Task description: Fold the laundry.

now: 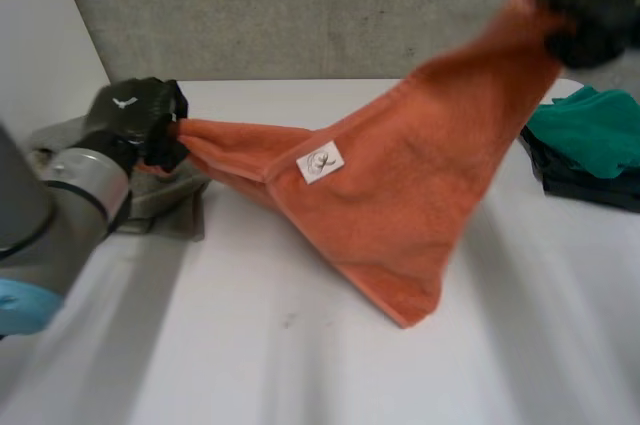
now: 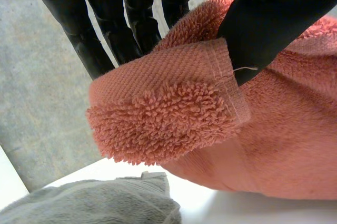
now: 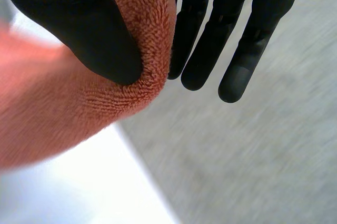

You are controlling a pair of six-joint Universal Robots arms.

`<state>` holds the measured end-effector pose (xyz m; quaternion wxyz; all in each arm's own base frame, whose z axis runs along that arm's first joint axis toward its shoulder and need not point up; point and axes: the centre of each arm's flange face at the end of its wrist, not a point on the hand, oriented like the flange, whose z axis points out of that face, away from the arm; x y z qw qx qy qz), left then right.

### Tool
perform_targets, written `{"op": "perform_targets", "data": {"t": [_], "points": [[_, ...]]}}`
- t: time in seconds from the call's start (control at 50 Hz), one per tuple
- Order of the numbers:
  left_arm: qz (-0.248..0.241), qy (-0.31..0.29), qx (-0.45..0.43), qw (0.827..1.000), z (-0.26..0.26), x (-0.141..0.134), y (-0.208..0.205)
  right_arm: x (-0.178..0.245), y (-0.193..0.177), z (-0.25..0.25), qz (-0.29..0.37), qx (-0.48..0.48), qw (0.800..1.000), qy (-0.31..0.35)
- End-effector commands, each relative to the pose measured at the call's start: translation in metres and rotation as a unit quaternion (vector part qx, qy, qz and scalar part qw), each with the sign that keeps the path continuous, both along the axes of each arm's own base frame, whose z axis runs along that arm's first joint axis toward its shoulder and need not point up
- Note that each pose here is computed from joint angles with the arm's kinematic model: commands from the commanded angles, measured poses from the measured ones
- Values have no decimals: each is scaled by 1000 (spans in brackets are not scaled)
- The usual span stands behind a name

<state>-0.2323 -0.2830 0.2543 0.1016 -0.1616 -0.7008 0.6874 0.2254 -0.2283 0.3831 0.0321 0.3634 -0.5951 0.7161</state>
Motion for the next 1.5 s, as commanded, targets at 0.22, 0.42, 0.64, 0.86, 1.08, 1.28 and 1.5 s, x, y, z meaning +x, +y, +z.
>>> {"op": "perform_targets", "data": {"t": [0.22,0.42,0.64,0.86,1.08,1.28,1.5], "points": [[-27,-148,69,986,-51,8,-41,-8,-76,-143,-17,145,971,188],[14,-39,-311,949,109,-30,-112,7,-160,-24,-134,-239,961,41],[53,-15,-342,938,117,-20,-103,16,-152,0,-80,-354,931,-24],[7,-79,-150,986,-16,-26,-80,9,-148,-123,33,-126,991,15],[-13,-113,-35,993,-82,-23,-62,-15,-139,-209,47,20,998,21],[-16,-104,-34,994,-67,-22,-48,-30,-116,-226,-13,174,985,1],[-18,-60,-47,997,-43,-24,-41,-43,-102,-212,-92,276,948,-131]]}}
